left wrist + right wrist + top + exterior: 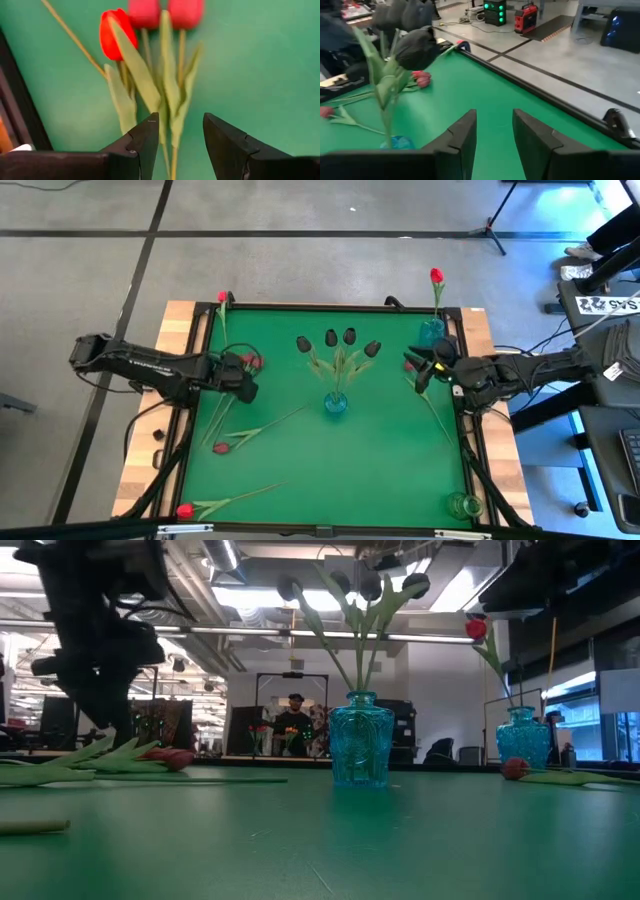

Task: Sort flowers into vase by color
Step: Put the red tulip into the top blue vase

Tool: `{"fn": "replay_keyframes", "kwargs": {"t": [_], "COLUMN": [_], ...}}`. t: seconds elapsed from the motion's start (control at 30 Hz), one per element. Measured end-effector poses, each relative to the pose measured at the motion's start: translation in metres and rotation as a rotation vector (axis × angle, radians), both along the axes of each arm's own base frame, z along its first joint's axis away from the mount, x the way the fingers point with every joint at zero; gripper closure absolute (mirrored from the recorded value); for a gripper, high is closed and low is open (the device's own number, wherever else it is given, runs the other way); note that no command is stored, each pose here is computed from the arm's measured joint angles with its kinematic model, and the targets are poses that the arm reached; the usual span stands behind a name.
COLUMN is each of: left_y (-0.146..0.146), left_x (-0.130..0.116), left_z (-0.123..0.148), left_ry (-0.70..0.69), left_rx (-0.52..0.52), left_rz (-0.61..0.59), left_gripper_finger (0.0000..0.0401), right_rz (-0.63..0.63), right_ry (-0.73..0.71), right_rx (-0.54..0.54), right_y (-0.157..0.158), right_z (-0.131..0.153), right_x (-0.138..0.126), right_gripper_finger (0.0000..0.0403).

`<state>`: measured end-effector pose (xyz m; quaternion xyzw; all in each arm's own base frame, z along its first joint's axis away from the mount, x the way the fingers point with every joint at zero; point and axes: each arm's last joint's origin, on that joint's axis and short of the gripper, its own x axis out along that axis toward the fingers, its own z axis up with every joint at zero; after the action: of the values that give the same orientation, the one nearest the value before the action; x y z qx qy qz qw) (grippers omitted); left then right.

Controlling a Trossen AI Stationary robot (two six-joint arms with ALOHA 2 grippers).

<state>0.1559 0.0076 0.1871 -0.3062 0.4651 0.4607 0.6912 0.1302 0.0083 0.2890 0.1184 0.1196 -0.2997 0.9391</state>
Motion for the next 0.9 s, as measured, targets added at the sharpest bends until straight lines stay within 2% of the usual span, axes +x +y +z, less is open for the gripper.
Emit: {"fn": "replay_keyframes", "kwargs": {"t": [0.27, 0.4, 0.47, 0.6, 0.77, 0.9], "left_y": [0.041, 0.061, 0.067, 0.064, 0.054, 0.042], "left_x": [0.004, -0.002, -0.005, -0.006, -0.012, -0.014], "left_z": [-0.004, -0.006, -0.007, -0.012, -0.014, -0.019], "left_ry": [0.005, 0.073, 0.087, 0.090, 0.173, 0.187], "left_rx": [0.040, 0.105, 0.095, -0.013, -0.040, -0.099], "left_rz": [0.109, 0.189, 0.214, 0.172, 0.166, 0.153], "left_gripper_finger": [0.0252, 0.0252, 0.0252, 0.0252, 0.0252, 0.0252], "right_rz": [0.071, 0.101, 0.107, 0.120, 0.115, 0.105], "right_ry": [-0.038, -0.040, -0.039, -0.033, -0.006, 0.013], "right_rx": [0.062, 0.078, 0.090, 0.106, 0.093, 0.081], "right_y": [0.012, 0.018, 0.020, 0.024, 0.026, 0.027], "right_z": [0.000, -0.001, -0.002, -0.004, -0.007, -0.010], "right_x": [-0.001, -0.001, 0.000, 0.003, 0.007, 0.011], "right_gripper_finger": [0.0278, 0.0278, 0.0278, 0.0278, 0.0278, 0.0278]}}
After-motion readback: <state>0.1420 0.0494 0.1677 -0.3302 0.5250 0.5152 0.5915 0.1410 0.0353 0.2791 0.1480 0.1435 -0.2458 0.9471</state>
